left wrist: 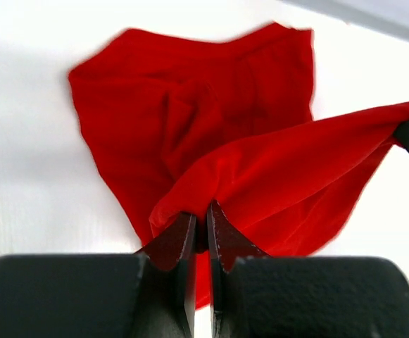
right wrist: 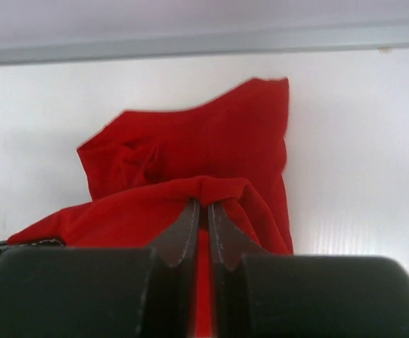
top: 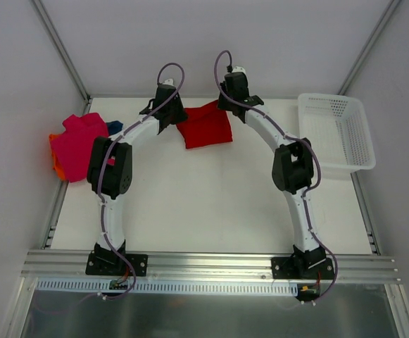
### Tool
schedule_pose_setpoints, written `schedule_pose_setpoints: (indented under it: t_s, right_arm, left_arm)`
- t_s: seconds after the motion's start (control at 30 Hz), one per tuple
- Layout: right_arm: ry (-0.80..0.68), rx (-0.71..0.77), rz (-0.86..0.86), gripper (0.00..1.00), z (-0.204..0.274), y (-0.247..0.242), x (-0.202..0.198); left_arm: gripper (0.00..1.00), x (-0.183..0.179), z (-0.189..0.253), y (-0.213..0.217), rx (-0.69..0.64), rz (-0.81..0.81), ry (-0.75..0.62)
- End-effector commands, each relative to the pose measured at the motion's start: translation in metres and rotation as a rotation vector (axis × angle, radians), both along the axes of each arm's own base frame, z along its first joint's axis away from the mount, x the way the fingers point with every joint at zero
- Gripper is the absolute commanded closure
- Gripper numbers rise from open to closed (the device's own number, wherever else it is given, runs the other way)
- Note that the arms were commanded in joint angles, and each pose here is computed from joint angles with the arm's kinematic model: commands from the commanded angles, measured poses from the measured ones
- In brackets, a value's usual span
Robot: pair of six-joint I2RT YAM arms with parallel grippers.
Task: Fold and stack the t-shirts
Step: Fold the tshirt
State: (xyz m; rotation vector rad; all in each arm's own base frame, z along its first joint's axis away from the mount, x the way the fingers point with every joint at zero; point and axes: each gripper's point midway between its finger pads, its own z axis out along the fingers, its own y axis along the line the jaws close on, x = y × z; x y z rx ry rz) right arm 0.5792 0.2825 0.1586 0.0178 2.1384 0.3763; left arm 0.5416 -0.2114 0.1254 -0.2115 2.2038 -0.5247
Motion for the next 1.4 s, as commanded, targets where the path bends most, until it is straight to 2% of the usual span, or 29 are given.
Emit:
schedule_pose_setpoints:
  t_s: [0.0, 0.07, 0.1, 0.13, 0.17, 0.2, 0.27, 0.33, 0.37, 0.4, 0.47, 0.57, 0.63, 0.67, 0.7, 0.73, 0.77, 0.83, 0.87, 0.93, 0.97, 1.03, 1.07, 1.37]
  right_arm:
    - [-0.117, 0.084, -0.009, 1.00, 0.031, -0.001, 0.043]
    - [-0.132, 0.108, -0.012, 0.95, 0.018, 0.002, 0.058]
    - [-0.170, 0.149, -0.007, 0.87, 0.032, 0.002, 0.067]
    - [-0.155, 0.167, -0.013, 0.49, 0.020, 0.003, 0.072]
    - [-0.173, 0.178, -0.011, 0.31, 0.023, 0.001, 0.077]
    - [-0.173, 0.160, 0.002, 0.03, 0.016, 0.000, 0.078]
    - [-0.208, 0.144, 0.037, 0.01, 0.022, 0.001, 0.077]
    - [-0.186, 0.098, 0.050, 0.01, 0.000, -0.005, 0.071]
    - [-0.237, 0.136, 0.085, 0.00, 0.022, -0.004, 0.071]
    - [-0.214, 0.135, 0.086, 0.01, 0.011, -0.009, 0.067]
    - [-0.245, 0.158, 0.105, 0.01, 0.031, -0.008, 0.061]
    - [-0.219, 0.173, 0.153, 0.00, 0.031, 0.000, 0.046]
    - [-0.201, 0.179, 0.189, 0.10, 0.031, 0.010, 0.033]
    - [-0.198, 0.178, 0.197, 0.20, 0.031, 0.013, 0.028]
    - [-0.210, 0.181, 0.204, 0.26, 0.042, 0.016, 0.022]
    - [-0.196, 0.171, 0.214, 0.31, 0.031, 0.021, 0.012]
    - [-0.200, 0.157, 0.221, 0.41, 0.030, 0.023, 0.006]
    - [-0.223, 0.142, 0.242, 0.54, 0.044, 0.030, -0.008]
    - [-0.213, 0.125, 0.244, 0.67, 0.039, 0.030, -0.012]
    - [-0.173, 0.120, 0.271, 0.78, 0.033, 0.035, -0.022]
    - [-0.166, 0.122, 0.281, 0.88, 0.035, 0.037, -0.023]
    - [-0.097, 0.113, 0.281, 0.97, 0.015, 0.038, -0.026]
    - [-0.095, 0.123, 0.279, 0.99, 0.016, 0.040, -0.023]
    - [0.231, 0.103, 0.233, 1.00, -0.071, 0.038, -0.051]
  left_arm:
    - [1.00, 0.044, 0.021, 0.025, 0.008, 0.130, -0.083]
    - [1.00, 0.059, 0.022, 0.029, 0.017, 0.143, -0.101]
    - [0.92, 0.071, 0.021, 0.024, 0.000, 0.130, -0.105]
    - [0.70, 0.077, 0.018, 0.029, -0.001, 0.137, -0.098]
    - [0.06, 0.078, 0.012, 0.031, 0.012, 0.143, -0.065]
    - [0.01, 0.087, 0.012, 0.033, 0.021, 0.157, -0.074]
    - [0.01, 0.092, 0.012, 0.034, 0.040, 0.149, -0.081]
    - [0.01, 0.091, 0.014, 0.042, 0.064, 0.185, -0.086]
    - [0.01, 0.090, 0.018, 0.043, 0.069, 0.188, -0.094]
    - [0.01, 0.087, 0.025, 0.045, 0.071, 0.189, -0.103]
    - [0.01, 0.079, 0.038, 0.042, 0.074, 0.174, -0.116]
    - [0.01, 0.061, 0.047, 0.025, 0.014, 0.113, -0.106]
    - [0.23, 0.049, 0.045, 0.002, -0.036, 0.040, -0.085]
    - [0.36, 0.045, 0.047, -0.004, -0.049, 0.023, -0.082]
    - [0.75, 0.040, 0.046, -0.011, -0.060, 0.006, -0.072]
    - [0.97, 0.036, 0.047, -0.017, -0.071, -0.009, -0.069]
    - [1.00, 0.027, 0.046, -0.029, -0.076, -0.038, -0.061]
    - [1.00, 0.020, 0.047, -0.039, -0.073, -0.076, -0.065]
    - [1.00, 0.014, 0.045, -0.047, -0.074, -0.097, -0.062]
    - [1.00, 0.011, 0.044, -0.054, -0.087, -0.126, -0.057]
    - [1.00, 0.008, 0.037, -0.061, -0.103, -0.154, -0.037]
    - [1.00, 0.007, 0.026, -0.067, -0.131, -0.164, -0.004]
    - [1.00, 0.008, 0.014, -0.069, -0.136, -0.168, 0.022]
    - [1.00, -0.023, -0.072, -0.066, -0.159, -0.119, 0.268]
